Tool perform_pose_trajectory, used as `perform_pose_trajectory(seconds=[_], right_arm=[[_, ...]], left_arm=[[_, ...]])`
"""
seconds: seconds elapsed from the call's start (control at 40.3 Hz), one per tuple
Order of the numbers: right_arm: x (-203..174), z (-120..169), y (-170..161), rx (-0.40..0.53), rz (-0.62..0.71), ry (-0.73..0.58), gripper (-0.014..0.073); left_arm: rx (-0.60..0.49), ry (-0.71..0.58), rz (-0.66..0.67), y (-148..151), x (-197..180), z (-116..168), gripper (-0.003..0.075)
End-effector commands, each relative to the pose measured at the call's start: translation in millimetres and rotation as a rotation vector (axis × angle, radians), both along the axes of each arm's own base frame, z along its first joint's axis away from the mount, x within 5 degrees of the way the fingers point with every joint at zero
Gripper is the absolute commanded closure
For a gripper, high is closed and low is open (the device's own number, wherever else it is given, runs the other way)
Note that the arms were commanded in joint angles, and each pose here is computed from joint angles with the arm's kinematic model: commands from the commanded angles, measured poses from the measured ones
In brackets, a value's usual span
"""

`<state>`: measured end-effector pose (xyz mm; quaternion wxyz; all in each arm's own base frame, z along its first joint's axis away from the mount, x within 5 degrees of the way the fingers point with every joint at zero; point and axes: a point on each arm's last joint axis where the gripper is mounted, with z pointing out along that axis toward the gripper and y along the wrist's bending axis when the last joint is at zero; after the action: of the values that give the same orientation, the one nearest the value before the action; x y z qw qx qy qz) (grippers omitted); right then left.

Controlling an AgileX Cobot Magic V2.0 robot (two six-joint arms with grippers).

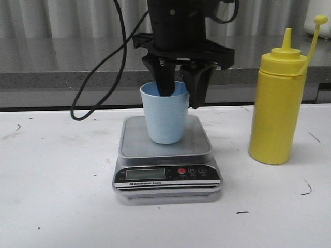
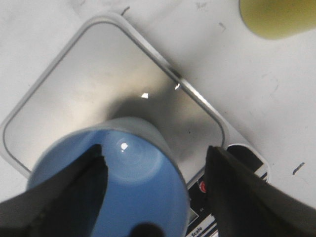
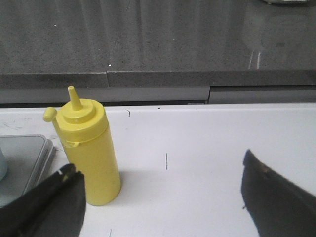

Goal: Pour seasoning into cup on scale with both arms
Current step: 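Open the left gripper and lift it away from the cup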

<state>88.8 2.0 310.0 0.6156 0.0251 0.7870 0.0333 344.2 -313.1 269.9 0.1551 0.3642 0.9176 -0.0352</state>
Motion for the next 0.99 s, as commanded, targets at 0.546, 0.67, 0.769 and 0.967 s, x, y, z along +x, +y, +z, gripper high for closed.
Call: perform_pose_trajectory(seconds=[0.546, 0.67, 0.769, 0.967], right_arm=[[2, 15, -1, -0.008, -0.008, -0.084, -0.0057], [2, 15, -1, -0.008, -0.008, -0.084, -0.0057], [2, 15, -1, -0.008, -0.008, -0.084, -0.0057], [2, 15, -1, -0.008, -0.008, -0.084, -0.0057]], left_arm=[[-0.172, -0.186, 0.014, 41, -41, 121, 0.0723], [-0.138, -0.173, 0.036, 57, -45, 118, 0.074], [-0.13, -0.167, 0.071, 75, -49, 117, 0.074], [-0.175, -0.21, 0.207, 127, -57, 115, 0.074]])
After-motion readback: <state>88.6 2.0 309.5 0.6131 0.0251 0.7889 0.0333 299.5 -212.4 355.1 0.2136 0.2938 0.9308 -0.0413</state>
